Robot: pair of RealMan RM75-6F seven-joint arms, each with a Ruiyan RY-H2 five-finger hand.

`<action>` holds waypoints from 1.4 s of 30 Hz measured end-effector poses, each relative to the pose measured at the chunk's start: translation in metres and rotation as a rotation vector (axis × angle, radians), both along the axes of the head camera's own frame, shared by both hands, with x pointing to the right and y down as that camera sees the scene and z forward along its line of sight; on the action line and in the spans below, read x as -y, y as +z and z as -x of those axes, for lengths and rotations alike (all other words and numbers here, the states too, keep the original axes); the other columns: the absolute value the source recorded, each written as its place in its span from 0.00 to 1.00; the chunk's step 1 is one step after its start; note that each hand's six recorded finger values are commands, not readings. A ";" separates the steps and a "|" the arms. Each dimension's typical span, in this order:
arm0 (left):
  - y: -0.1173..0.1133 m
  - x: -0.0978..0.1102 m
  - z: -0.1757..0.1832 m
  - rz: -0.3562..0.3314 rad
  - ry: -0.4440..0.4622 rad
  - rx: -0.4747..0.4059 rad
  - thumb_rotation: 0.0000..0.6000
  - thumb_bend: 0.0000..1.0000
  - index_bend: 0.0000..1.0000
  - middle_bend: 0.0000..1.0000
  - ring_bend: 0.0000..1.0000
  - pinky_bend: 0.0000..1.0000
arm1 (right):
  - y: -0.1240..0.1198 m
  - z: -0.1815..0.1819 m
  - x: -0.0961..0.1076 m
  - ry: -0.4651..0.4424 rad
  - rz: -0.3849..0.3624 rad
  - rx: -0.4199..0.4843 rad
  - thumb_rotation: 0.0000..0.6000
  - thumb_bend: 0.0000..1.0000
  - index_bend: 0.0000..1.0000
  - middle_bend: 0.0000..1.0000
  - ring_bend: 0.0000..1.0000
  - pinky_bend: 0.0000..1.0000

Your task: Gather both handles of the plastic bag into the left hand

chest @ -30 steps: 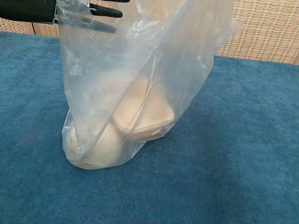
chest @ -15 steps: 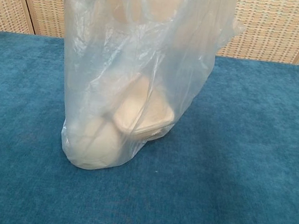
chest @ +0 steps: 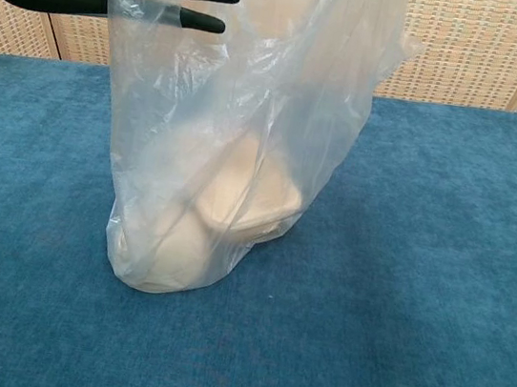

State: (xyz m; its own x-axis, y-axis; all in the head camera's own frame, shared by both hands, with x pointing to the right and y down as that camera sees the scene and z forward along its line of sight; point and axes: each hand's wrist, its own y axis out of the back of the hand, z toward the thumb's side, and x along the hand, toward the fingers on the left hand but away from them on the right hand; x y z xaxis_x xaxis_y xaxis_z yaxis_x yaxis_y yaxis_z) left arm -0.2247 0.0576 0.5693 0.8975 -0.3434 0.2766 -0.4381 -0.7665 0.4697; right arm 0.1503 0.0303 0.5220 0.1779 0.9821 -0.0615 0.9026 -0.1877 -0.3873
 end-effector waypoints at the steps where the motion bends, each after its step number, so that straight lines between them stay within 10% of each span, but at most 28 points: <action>1: -0.001 0.001 -0.001 -0.003 -0.006 -0.002 0.97 0.10 0.07 0.11 0.10 0.12 | 0.000 0.000 0.000 0.000 0.000 0.000 1.00 0.00 0.00 0.00 0.00 0.00; 11: 0.001 0.001 -0.037 -0.017 0.103 0.030 0.78 0.10 0.15 0.09 0.05 0.08 | -0.004 0.000 -0.001 -0.004 -0.009 -0.005 1.00 0.00 0.00 0.00 0.00 0.00; 16: 0.005 -0.009 -0.045 -0.018 0.191 0.052 0.85 0.10 0.15 0.09 0.05 0.07 | -0.005 -0.002 -0.001 -0.007 -0.013 -0.016 1.00 0.00 0.00 0.00 0.00 0.00; 27: 0.013 -0.002 -0.034 -0.027 0.024 -0.003 0.88 0.10 0.16 0.09 0.06 0.07 | -0.012 0.011 -0.012 -0.075 0.010 0.006 1.00 0.00 0.00 0.00 0.00 0.00; 42: 0.004 -0.031 -0.033 -0.084 0.080 -0.073 0.93 0.10 0.16 0.08 0.06 0.07 | -0.026 0.042 -0.015 -0.162 -0.011 -0.027 1.00 0.00 0.00 0.00 0.00 0.00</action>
State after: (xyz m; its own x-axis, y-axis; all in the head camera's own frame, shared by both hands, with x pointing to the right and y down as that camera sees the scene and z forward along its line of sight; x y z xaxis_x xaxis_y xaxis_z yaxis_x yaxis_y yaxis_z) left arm -0.1917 0.0888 0.5737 0.9397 -0.2890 0.1830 -0.3409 -0.8355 0.4309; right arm 0.1085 0.0457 0.4963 0.3327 0.9413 -0.0577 0.8500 -0.3258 -0.4140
